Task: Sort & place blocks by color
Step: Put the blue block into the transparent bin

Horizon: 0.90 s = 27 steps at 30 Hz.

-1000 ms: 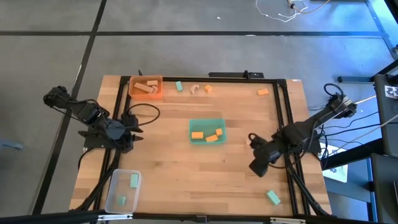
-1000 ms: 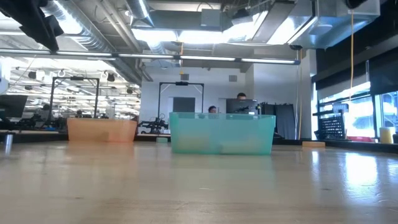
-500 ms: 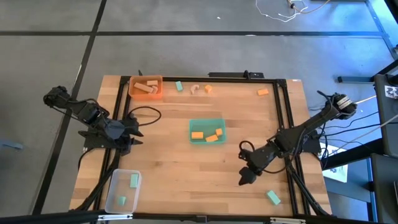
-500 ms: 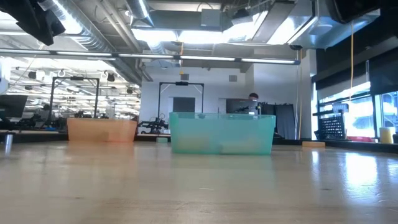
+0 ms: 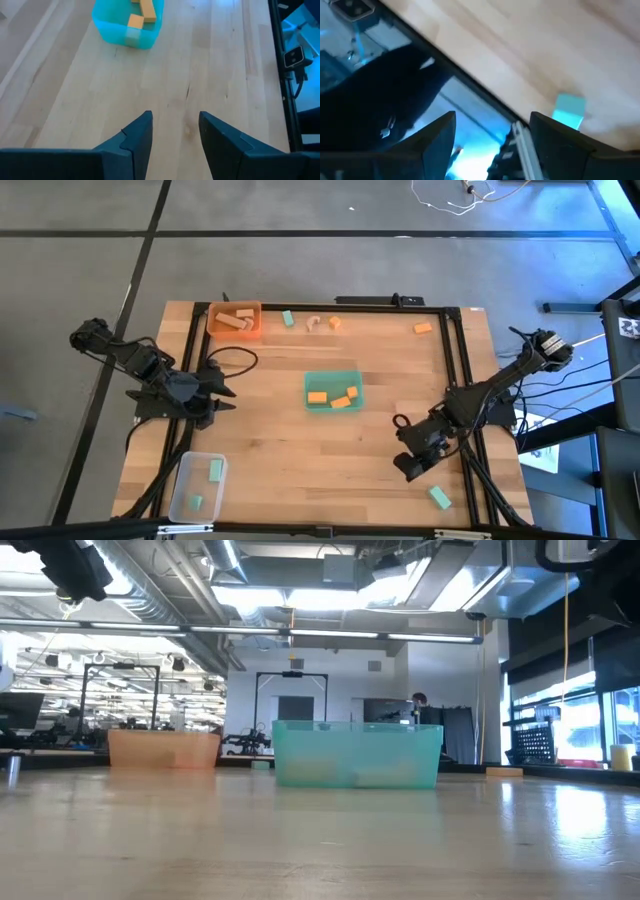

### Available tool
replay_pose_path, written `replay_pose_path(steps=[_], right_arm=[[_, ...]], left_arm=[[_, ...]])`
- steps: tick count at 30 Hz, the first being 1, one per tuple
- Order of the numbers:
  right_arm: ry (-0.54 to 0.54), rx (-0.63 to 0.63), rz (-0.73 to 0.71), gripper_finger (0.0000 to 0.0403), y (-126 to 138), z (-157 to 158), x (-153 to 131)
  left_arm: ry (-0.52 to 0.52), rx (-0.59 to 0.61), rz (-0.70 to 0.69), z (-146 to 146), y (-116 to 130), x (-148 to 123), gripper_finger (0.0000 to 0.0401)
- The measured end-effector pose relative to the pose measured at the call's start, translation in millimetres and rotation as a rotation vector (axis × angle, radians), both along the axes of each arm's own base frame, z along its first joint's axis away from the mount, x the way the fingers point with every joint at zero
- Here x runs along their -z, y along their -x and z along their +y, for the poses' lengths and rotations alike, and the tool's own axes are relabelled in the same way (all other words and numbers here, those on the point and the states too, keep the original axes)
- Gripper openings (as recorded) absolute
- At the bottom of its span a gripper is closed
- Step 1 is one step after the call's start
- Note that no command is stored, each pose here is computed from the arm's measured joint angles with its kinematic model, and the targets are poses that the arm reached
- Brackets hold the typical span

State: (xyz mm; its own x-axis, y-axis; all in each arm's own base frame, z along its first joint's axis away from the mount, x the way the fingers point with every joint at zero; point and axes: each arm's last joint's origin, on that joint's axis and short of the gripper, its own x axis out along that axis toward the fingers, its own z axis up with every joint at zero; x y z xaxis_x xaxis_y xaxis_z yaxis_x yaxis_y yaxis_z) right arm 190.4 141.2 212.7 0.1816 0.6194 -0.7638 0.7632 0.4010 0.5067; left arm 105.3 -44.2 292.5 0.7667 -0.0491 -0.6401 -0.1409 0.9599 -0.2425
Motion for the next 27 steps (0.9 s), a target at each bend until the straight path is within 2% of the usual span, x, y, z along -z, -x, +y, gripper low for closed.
replay_pose_path(steps=[5,12,17,27], right_arm=[[0.119,0.044,0.0,0.0255,14.9,13.9,3.4],[0.152,0.099,0.187,0.0255,47.9,35.7,7.3],[0.197,0.171,0.167,0.0255,63.4,47.9,8.5],[0.243,0.039,0.246,0.0255,74.4,72.7,32.7]], left_arm=[[-0.003,-0.018,-0.012,0.2,-0.7,-0.6,0.0151],[0.032,-0.071,-0.013,2.6,-1.8,-0.8,0.0151],[0.041,-0.097,-0.028,5.0,-3.9,-2.0,0.0151],[0.054,-0.119,-0.06,6.8,-6.7,-4.5,0.0151]])
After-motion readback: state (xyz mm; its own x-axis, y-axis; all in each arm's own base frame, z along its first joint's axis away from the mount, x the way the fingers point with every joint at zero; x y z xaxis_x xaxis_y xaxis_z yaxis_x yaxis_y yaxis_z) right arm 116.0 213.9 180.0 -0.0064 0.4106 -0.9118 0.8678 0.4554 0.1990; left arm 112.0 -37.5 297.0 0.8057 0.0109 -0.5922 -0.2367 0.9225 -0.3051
